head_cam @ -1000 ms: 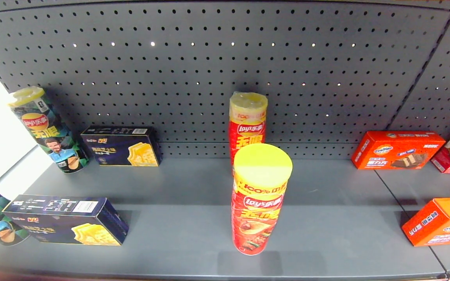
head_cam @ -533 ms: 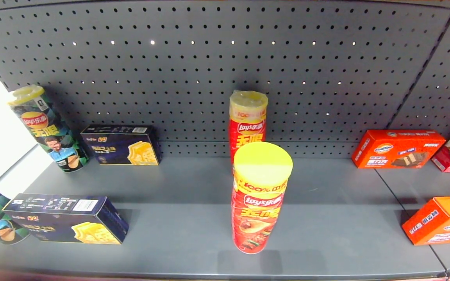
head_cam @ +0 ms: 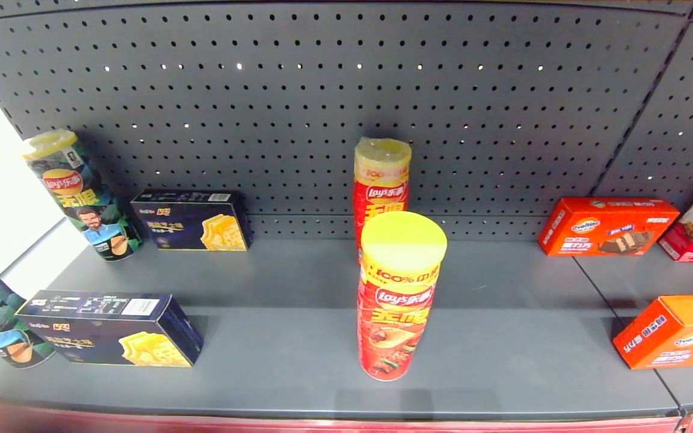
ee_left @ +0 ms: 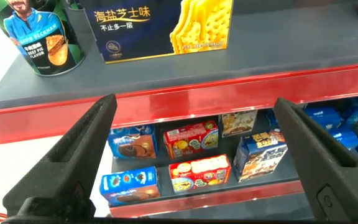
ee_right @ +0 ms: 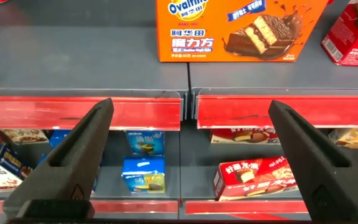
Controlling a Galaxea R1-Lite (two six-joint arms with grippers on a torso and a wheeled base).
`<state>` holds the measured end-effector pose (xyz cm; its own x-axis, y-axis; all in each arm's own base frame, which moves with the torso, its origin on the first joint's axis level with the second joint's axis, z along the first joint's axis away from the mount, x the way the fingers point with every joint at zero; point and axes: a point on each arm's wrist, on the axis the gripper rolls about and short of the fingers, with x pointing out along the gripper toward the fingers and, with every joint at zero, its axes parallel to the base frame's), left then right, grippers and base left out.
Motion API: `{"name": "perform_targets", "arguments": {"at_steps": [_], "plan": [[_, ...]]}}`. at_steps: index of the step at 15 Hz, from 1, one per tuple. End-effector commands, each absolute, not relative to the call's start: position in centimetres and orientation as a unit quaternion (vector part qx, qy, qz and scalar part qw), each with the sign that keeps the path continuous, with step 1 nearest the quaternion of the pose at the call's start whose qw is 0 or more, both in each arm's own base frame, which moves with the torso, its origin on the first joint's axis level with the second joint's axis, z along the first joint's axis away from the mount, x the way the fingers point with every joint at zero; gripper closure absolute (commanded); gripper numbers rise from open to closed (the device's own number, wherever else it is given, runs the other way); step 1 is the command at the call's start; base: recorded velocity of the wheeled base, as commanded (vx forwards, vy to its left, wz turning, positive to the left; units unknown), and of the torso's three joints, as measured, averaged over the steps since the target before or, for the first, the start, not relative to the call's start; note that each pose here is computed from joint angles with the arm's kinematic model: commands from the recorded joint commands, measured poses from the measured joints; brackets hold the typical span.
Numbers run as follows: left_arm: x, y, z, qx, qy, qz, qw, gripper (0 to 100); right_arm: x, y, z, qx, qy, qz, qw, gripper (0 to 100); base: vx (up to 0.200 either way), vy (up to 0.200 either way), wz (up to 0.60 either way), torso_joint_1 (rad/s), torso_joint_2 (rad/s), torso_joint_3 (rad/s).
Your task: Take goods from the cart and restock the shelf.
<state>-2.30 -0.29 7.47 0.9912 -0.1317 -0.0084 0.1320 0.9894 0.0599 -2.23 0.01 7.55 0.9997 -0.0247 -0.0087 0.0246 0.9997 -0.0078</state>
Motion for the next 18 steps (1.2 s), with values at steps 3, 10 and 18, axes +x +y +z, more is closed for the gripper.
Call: {"name": "perform_targets", "arguments": {"at_steps": [3, 10, 18], "plan": [[-2.30, -0.29, 7.47, 0.030, 0.002, -0.065, 0.997, 0, -2.21, 0.01, 7.55, -0.004, 0.005, -0.012, 1.000, 0, 0.000, 0.000, 0.00, 0.000, 0.00, 0.000], [-2.30, -0.29, 7.45, 0.029, 0.003, -0.065, 0.997, 0, -2.21, 0.01, 7.55, -0.005, 0.005, -0.012, 1.000, 0, -0.029, 0.000, 0.00, 0.000, 0.00, 0.000], [-2.30, -0.29, 7.45, 0.029, 0.003, -0.065, 0.997, 0, -2.21, 0.01, 7.55, -0.004, 0.005, -0.012, 1.000, 0, 0.000, 0.000, 0.00, 0.000, 0.00, 0.000]]}}
